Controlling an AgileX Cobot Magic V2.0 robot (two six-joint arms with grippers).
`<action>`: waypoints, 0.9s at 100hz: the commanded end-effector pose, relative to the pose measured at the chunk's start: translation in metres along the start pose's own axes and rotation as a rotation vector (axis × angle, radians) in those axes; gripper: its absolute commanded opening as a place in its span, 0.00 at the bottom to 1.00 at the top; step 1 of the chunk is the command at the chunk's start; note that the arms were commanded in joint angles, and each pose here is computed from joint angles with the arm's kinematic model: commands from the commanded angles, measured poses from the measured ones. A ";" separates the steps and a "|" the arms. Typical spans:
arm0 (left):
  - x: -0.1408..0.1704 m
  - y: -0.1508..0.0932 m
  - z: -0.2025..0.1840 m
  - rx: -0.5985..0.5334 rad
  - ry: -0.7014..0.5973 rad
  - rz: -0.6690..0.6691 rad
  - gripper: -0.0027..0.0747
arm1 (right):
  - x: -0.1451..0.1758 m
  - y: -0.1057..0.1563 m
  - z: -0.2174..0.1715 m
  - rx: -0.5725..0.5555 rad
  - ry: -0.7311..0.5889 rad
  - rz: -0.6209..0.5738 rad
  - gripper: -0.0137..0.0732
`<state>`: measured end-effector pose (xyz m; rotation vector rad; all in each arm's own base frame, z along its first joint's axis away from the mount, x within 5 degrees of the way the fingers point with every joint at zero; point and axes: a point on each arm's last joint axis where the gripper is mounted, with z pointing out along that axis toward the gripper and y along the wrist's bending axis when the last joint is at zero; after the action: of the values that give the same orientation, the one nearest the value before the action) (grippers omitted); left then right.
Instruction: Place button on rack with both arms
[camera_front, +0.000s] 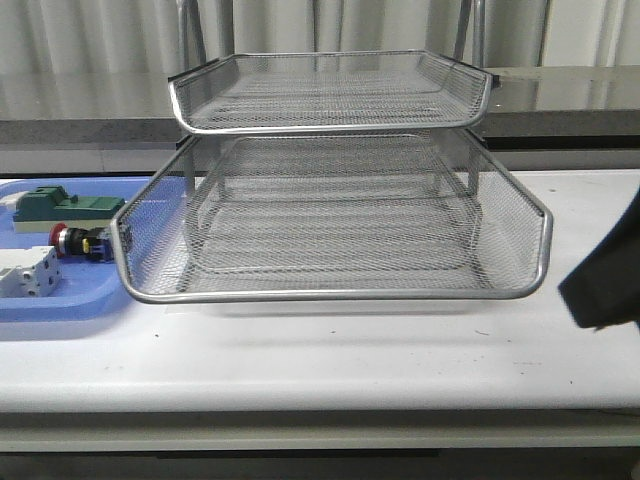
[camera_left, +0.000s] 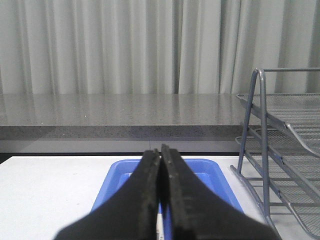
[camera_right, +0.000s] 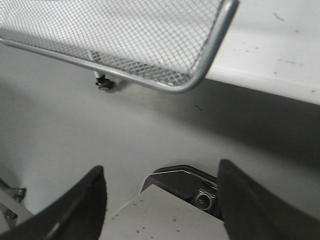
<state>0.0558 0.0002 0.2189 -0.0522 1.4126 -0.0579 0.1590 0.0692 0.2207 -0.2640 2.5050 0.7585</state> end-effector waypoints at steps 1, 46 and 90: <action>0.005 0.000 0.001 0.006 -0.032 -0.018 0.01 | -0.010 0.008 -0.024 0.070 -0.040 -0.022 0.72; 0.005 0.000 0.001 0.006 -0.032 -0.018 0.01 | -0.017 0.028 -0.131 0.474 -0.265 -0.147 0.72; 0.005 0.000 0.001 0.006 -0.032 -0.018 0.01 | 0.005 0.033 -0.163 0.574 -0.346 -0.152 0.61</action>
<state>0.0558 0.0002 0.2189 -0.0522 1.4126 -0.0579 0.0766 0.0061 0.3374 -0.1144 2.2988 0.0213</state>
